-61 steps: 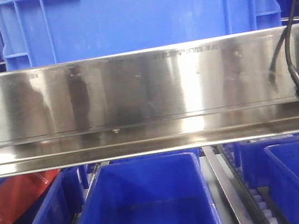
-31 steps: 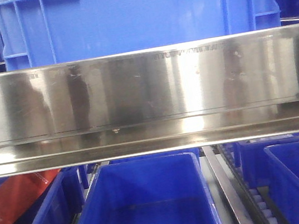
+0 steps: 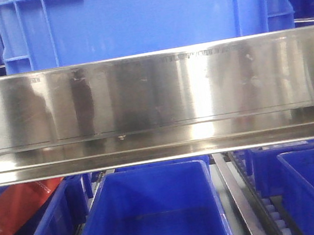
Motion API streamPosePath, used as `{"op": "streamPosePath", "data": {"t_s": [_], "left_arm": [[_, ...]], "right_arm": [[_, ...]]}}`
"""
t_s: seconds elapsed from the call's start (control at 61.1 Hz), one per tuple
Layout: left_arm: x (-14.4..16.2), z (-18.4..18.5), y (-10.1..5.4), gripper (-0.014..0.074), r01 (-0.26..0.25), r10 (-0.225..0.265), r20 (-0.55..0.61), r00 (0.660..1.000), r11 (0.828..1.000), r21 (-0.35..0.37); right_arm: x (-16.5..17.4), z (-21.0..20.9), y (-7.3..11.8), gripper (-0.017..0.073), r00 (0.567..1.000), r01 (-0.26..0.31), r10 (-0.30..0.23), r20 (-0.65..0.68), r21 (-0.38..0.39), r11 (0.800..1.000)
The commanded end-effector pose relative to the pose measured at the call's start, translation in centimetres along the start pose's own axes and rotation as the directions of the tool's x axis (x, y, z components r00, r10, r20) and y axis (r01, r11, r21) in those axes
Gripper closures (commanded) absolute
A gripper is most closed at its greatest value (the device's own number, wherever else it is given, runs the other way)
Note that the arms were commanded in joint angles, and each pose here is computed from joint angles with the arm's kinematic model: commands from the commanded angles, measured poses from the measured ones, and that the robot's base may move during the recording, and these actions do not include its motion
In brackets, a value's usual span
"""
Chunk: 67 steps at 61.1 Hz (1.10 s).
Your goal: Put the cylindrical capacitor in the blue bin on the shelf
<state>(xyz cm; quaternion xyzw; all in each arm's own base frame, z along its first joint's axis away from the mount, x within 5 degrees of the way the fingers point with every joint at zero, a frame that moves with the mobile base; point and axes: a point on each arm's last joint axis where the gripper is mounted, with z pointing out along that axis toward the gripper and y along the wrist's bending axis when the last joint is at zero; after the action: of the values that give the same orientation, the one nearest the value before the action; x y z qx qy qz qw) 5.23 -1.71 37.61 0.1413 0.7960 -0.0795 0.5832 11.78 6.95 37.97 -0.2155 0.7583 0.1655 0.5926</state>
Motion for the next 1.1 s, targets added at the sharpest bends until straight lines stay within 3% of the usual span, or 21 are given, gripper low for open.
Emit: {"op": "streamPosePath", "data": {"t_s": [0.0,0.245,1.079], "left_arm": [[-0.4,-0.1,0.0,0.0705,0.014,-0.014,0.049,0.999,1.0,0.001],[-0.6,-0.1,0.0,0.0705,0.011,-0.011,0.076,0.997,1.0,-0.003],[-0.6,-0.1,0.0,0.0705,0.011,-0.011,0.076,0.997,1.0,-0.003]], "right_arm": [[1.9,-1.4,0.0,0.0721,0.999,0.011,-0.011,0.05,0.01,1.0],[5.4,-4.0,0.1,0.0721,0.988,0.011,-0.014,0.156,0.02,1.0],[5.6,-4.3,0.1,0.0721,0.986,0.011,-0.015,0.169,0.02,1.0]]}}
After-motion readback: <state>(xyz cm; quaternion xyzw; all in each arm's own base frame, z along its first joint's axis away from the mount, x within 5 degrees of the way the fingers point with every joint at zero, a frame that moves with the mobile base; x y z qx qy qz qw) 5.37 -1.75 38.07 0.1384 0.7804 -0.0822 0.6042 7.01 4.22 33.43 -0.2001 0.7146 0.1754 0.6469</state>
